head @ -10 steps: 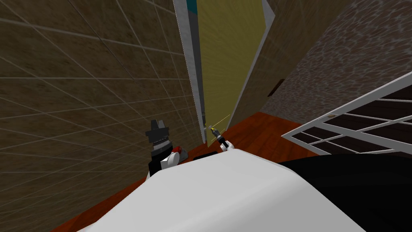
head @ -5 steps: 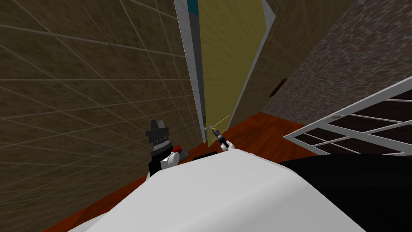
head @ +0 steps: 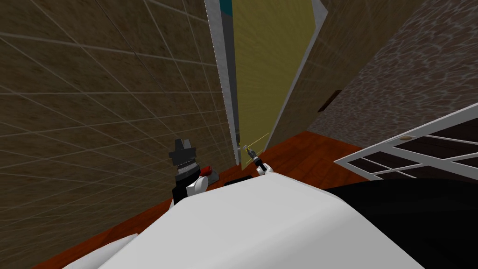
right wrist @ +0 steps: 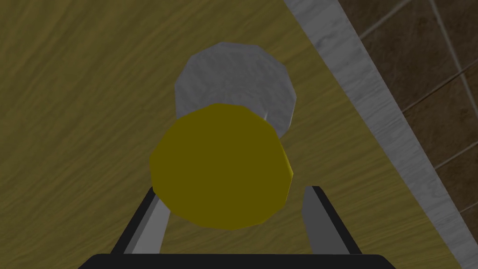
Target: Pull the door open
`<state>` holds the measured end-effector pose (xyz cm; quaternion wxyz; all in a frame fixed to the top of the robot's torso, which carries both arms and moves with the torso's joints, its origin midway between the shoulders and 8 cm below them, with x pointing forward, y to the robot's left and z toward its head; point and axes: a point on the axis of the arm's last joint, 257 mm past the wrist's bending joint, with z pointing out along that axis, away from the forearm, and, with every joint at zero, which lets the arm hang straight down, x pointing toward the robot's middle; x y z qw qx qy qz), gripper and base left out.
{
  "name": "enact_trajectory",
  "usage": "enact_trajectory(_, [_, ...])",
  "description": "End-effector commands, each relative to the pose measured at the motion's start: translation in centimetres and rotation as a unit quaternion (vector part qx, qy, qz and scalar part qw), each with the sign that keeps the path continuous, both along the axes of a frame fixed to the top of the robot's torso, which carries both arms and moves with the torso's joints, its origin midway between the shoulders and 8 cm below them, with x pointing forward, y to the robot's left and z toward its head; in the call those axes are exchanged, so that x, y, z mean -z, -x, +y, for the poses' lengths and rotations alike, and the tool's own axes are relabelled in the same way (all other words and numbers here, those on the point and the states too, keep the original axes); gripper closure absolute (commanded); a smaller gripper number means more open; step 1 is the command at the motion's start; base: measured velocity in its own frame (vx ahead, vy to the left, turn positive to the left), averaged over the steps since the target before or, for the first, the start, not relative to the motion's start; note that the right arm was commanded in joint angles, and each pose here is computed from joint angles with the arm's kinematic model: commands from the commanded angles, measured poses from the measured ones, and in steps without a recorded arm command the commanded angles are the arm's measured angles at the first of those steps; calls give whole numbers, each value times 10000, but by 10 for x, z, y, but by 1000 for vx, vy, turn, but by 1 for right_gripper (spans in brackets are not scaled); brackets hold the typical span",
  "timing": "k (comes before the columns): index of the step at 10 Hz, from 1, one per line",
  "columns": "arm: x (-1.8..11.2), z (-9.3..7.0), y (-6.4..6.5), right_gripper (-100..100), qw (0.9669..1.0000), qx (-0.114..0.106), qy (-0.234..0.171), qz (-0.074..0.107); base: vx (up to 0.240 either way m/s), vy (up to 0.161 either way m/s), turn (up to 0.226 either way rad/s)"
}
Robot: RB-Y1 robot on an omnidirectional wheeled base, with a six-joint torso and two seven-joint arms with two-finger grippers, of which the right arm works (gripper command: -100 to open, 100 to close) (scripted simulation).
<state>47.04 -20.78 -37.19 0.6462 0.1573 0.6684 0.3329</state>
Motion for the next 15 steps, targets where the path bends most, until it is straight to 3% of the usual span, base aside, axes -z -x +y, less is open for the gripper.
enact_trajectory(1, [16,21,10,100,9997,-118,-90,170,-18,8,-12])
enact_trajectory(3, [16,16,10,100,9992,-67,-316,220,-21,-6,46])
enact_trajectory(6, [16,16,10,100,9992,-67,-316,220,-9,-13,28])
enact_trajectory(9, [15,5,10,100,9966,38,-762,310,-30,-13,90])
enact_trajectory(15, [15,5,10,100,9965,37,-776,314,-5,-1,5])
